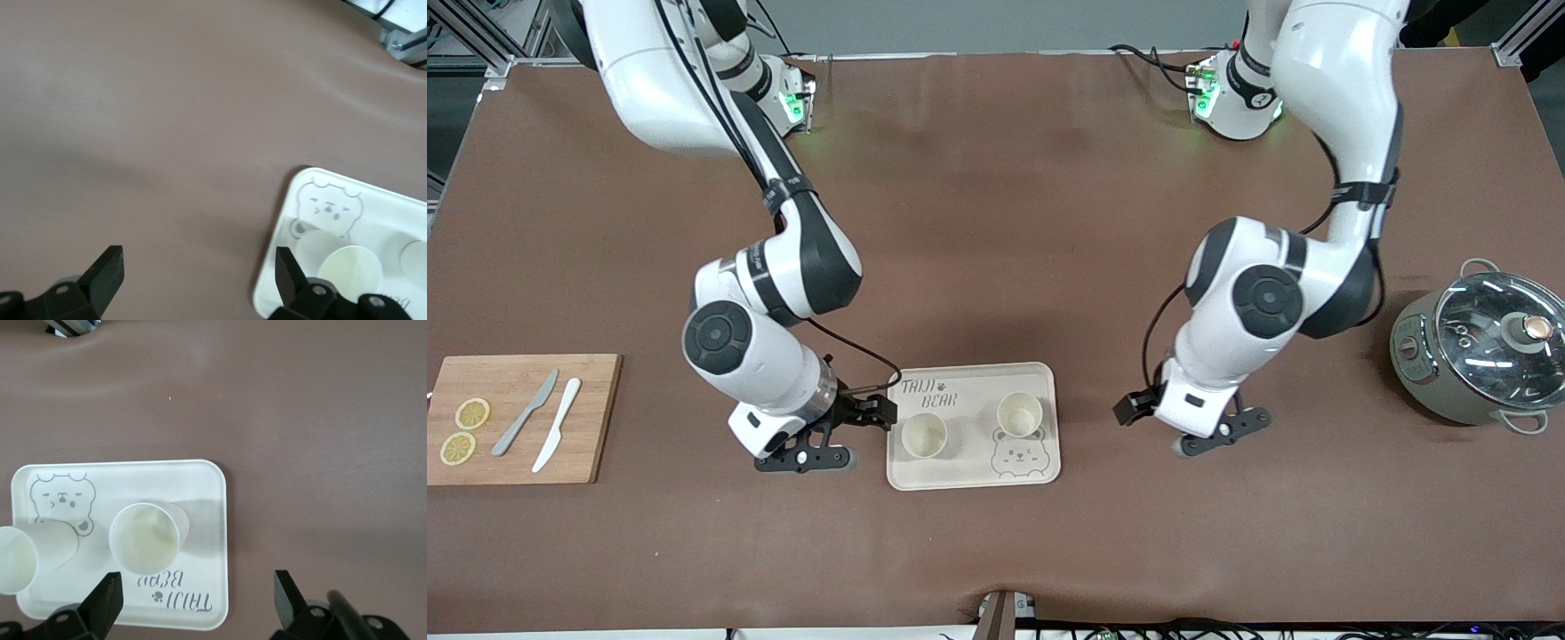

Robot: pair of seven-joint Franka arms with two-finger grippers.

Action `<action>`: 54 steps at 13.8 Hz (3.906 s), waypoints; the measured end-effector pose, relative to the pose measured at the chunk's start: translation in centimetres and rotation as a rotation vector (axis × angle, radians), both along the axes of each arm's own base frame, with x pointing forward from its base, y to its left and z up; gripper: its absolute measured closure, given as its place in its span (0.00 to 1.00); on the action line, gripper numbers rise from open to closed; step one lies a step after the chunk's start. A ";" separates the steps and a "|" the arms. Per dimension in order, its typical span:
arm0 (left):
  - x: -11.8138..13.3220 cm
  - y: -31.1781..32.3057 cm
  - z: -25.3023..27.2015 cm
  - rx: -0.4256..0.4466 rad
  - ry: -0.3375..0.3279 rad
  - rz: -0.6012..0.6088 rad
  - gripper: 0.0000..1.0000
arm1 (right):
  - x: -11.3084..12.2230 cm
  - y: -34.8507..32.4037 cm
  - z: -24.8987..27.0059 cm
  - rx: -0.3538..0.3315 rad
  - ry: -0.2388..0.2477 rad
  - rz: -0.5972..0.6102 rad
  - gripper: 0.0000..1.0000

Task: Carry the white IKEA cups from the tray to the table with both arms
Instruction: 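Reach the right gripper and the left gripper down to the two cups, then close the right gripper on one cup while the left gripper grasps the other, then carry the cups off the tray outward with both grippers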

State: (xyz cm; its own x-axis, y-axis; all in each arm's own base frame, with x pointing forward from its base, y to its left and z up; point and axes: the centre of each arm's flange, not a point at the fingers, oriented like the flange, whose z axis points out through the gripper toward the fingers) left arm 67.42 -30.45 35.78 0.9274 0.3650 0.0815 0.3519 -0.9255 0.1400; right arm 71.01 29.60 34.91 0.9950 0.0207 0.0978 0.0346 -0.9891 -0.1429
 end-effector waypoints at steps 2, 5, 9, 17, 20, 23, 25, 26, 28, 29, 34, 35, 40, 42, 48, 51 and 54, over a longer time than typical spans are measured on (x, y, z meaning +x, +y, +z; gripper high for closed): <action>-0.5 -2.1 -0.7 -0.010 -0.013 0.009 0.00 | 0.2 0.3 -1.4 0.000 -0.006 0.001 0.00; -0.9 -4.5 -1.5 -0.019 -0.027 0.020 0.00 | 0.1 1.8 -3.9 0.005 -0.029 0.013 0.00; -1.8 -7.9 -4.1 -0.020 -0.061 0.031 0.00 | -0.1 2.9 -7.3 -0.006 -0.033 0.028 0.00; -4.1 -12.3 -9.2 0.007 -0.073 0.024 0.00 | 0.0 2.8 -9.3 -0.025 -0.046 0.034 0.00; -4.5 -13.0 -10.5 0.007 -0.078 0.015 0.00 | 0.0 3.3 -10.7 -0.021 -0.058 0.039 0.00; -4.9 -13.6 -11.7 0.011 -0.077 0.004 0.00 | -0.1 3.4 -11.8 -0.021 -0.062 0.039 0.00; -5.2 -13.9 -12.8 0.016 -0.073 -0.002 0.00 | -0.1 3.5 -12.2 -0.020 -0.067 0.040 0.00; -5.2 -14.0 -13.1 0.017 -0.073 -0.003 0.00 | -0.1 3.6 -12.3 -0.020 -0.067 0.041 0.00; -5.2 -14.1 -13.3 0.016 -0.075 -0.004 0.00 | -0.2 3.6 -12.4 -0.020 -0.067 0.042 0.00; -5.2 -14.1 -13.2 0.015 -0.076 -0.004 0.00 | -0.2 3.7 -12.4 -0.019 -0.067 0.042 0.00; -5.0 -14.1 -13.0 0.011 -0.079 0.014 0.36 | -0.1 3.7 -12.5 -0.017 -0.076 0.041 0.00; -5.0 -14.1 -13.0 0.011 -0.080 0.014 0.46 | -0.1 3.7 -12.6 -0.016 -0.076 0.041 0.00; -4.9 -14.1 -12.7 0.008 -0.084 0.015 0.94 | -0.1 3.7 -12.7 -0.016 -0.077 0.041 0.31; -4.8 -14.0 -12.7 0.009 -0.086 0.016 0.96 | -0.1 3.7 -12.7 -0.016 -0.078 0.041 0.52; -4.1 -13.3 -12.1 0.022 -0.090 0.027 0.96 | 0.0 3.8 -12.5 -0.013 -0.083 0.041 0.96; -3.5 -12.4 -10.5 0.039 -0.082 0.041 0.96 | 0.0 3.8 -12.5 -0.013 -0.083 0.041 0.96; -2.3 -10.5 -7.3 0.044 -0.092 0.073 0.96 | 0.0 3.8 -12.5 -0.013 -0.083 0.041 0.96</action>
